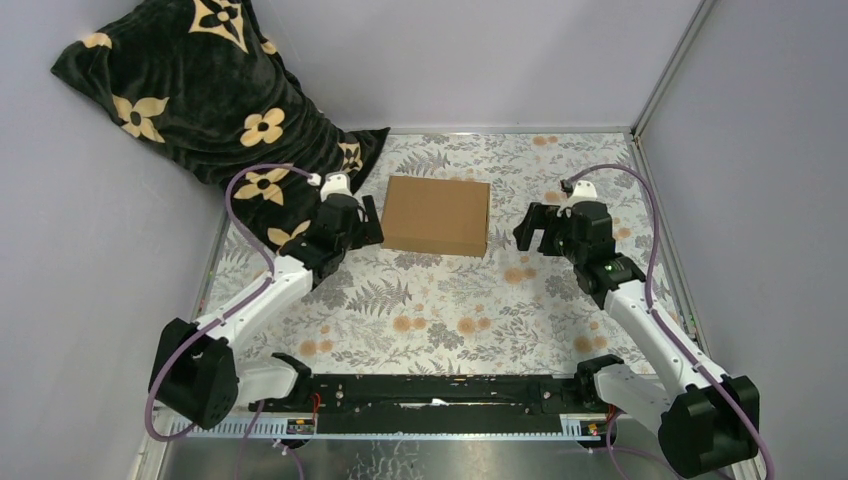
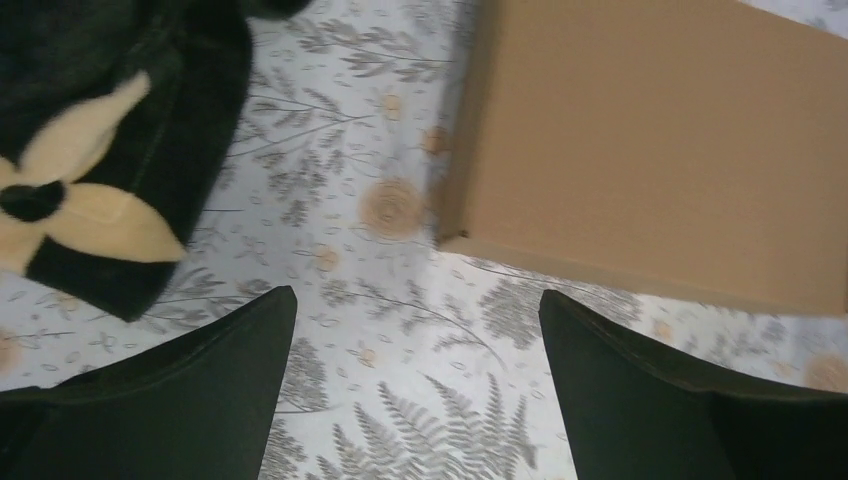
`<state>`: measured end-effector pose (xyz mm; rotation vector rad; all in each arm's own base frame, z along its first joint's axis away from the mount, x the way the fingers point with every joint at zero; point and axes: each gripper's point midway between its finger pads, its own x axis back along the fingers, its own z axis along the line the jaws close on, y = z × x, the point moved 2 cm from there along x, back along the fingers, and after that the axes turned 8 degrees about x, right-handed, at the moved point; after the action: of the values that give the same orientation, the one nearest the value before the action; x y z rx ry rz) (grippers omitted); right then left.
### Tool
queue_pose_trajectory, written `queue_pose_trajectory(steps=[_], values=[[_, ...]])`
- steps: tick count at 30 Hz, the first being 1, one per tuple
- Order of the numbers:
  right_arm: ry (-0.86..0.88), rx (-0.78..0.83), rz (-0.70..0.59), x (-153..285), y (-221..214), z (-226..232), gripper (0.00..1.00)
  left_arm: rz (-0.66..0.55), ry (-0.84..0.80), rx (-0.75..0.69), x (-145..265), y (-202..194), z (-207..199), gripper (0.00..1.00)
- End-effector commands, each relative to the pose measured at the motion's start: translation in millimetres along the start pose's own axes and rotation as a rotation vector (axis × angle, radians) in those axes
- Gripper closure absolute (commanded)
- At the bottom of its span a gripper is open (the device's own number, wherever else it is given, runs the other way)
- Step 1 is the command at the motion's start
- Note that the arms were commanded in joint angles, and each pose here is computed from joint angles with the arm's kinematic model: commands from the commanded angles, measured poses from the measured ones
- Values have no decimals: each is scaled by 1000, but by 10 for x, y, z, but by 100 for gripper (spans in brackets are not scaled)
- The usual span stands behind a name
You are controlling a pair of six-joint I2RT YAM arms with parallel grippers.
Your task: Fold the paper box
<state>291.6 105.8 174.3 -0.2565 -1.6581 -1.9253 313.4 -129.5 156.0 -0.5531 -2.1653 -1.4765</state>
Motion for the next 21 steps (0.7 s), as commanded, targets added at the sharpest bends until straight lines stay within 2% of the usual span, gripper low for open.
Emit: queue_pose_trajectory(steps=[1, 5, 8, 11, 16, 21], values=[[-122, 79, -164, 6, 241, -252, 0, -87, 17, -3, -172, 164, 240, 2], [-305, 29, -220, 35, 268, -668, 0, -140, 109, 31, -208, 232, 624, 2], [-443, -3, -284, 84, 191, -968, 0, -200, 152, -5, -208, 194, 830, 2], [-496, 12, -357, 135, 36, -1089, 0, -255, 62, -110, -251, 107, 819, 1], [-553, 53, -429, 132, -263, -1241, 0, -349, 48, -140, -249, 225, 897, 2], [-612, 48, -464, 38, -301, -1360, 0, -467, -11, -178, -238, 109, 1001, 1]])
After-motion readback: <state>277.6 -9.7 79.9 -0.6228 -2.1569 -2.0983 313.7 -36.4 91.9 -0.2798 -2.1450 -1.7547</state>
